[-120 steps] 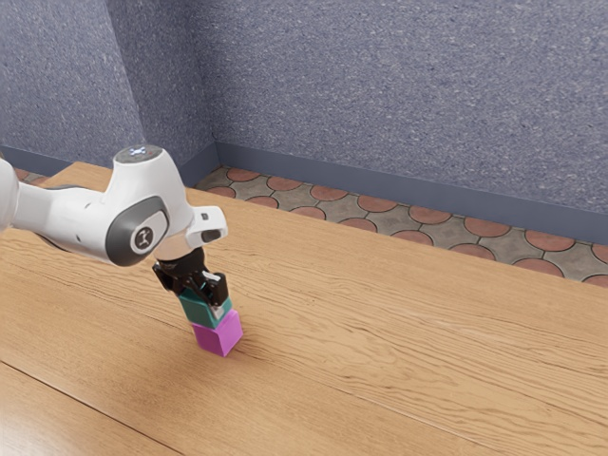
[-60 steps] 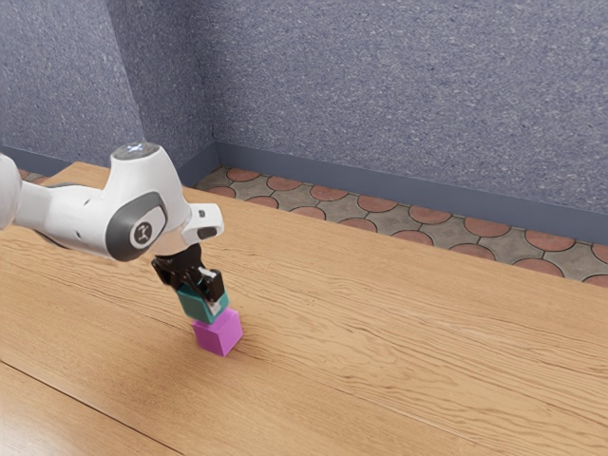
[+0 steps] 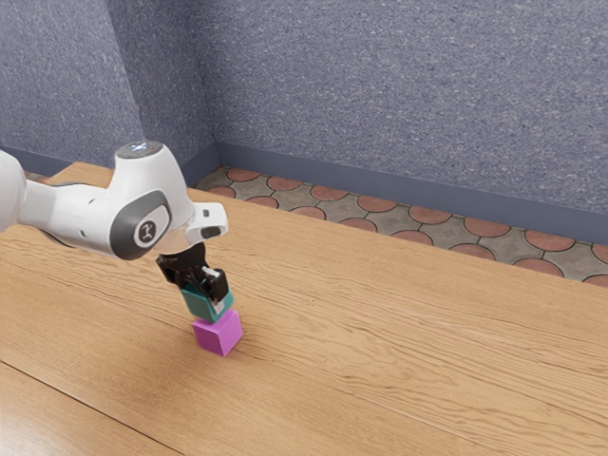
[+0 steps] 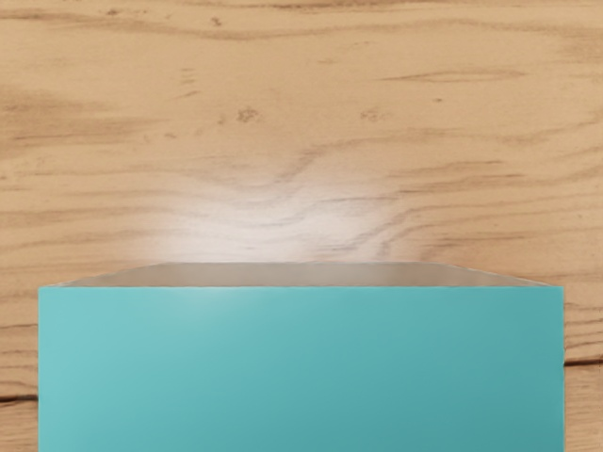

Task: Pick up the blue block with one arm, and put the blue block on the pink block with one arm

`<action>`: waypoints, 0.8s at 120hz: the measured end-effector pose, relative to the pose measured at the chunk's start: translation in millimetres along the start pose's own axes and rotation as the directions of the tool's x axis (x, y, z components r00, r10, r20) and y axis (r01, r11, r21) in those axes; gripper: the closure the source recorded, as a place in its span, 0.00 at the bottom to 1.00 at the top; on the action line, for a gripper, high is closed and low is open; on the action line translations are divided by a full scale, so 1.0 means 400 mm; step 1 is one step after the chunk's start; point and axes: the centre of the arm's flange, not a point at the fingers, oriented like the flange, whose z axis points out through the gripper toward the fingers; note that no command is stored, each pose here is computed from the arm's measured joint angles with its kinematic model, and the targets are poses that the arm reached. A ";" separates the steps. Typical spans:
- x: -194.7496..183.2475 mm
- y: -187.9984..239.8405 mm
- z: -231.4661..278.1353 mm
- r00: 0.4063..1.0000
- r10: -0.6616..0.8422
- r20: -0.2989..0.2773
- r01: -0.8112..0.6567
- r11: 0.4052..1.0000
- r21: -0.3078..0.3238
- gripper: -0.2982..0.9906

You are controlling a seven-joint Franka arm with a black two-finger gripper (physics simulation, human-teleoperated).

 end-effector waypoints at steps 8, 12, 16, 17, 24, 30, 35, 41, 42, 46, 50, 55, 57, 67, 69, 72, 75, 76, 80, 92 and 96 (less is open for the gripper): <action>0.000 0.005 0.000 1.000 -0.002 -0.001 0.002 1.000 -0.008 0.37; 0.000 0.007 -0.001 1.000 -0.002 -0.001 0.002 1.000 -0.010 0.35; 0.000 0.008 -0.004 1.000 -0.002 -0.003 0.002 1.000 -0.012 0.33; 0.000 0.009 -0.006 1.000 -0.002 -0.005 0.002 1.000 -0.012 0.33; 0.000 0.011 -0.064 0.999 0.004 -0.047 -0.004 1.000 -0.001 0.30; -0.004 0.014 -0.159 0.993 0.018 -0.114 -0.015 1.000 0.025 0.29; -0.009 0.028 -0.265 0.983 0.037 -0.181 -0.027 0.998 0.060 0.28; 0.015 0.073 -0.390 0.965 0.039 -0.260 -0.020 0.997 0.076 0.27; 0.021 0.084 -0.411 0.961 0.036 -0.273 -0.016 0.997 0.076 0.27; 0.048 0.120 -0.504 0.947 0.006 -0.321 0.015 0.998 0.064 0.26; 0.091 0.147 -0.640 0.928 -0.053 -0.370 0.072 0.997 0.037 0.26; 0.120 0.132 -0.786 0.906 -0.166 -0.389 0.176 0.984 -0.010 0.25; 0.120 0.091 -0.829 0.895 -0.230 -0.382 0.237 0.971 -0.030 0.25; 0.057 -0.117 -0.916 0.800 -0.529 -0.282 0.538 0.841 -0.051 0.25; 0.046 -0.134 -0.914 0.782 -0.568 -0.257 0.578 0.815 -0.044 0.24; 0.032 -0.147 -0.894 0.758 -0.618 -0.211 0.627 0.778 -0.026 0.24; 0.020 -0.153 -0.867 0.733 -0.660 -0.165 0.669 0.743 -0.003 0.24; 0.017 -0.154 -0.860 0.724 -0.673 -0.151 0.681 0.732 0.005 0.24; 0.002 -0.156 -0.823 0.688 -0.719 -0.099 0.725 0.688 0.039 0.24; -0.036 -0.164 -0.737 0.562 -0.827 0.002 0.819 0.557 0.139 0.24; -0.045 -0.167 -0.724 0.520 -0.854 0.015 0.842 0.515 0.163 0.24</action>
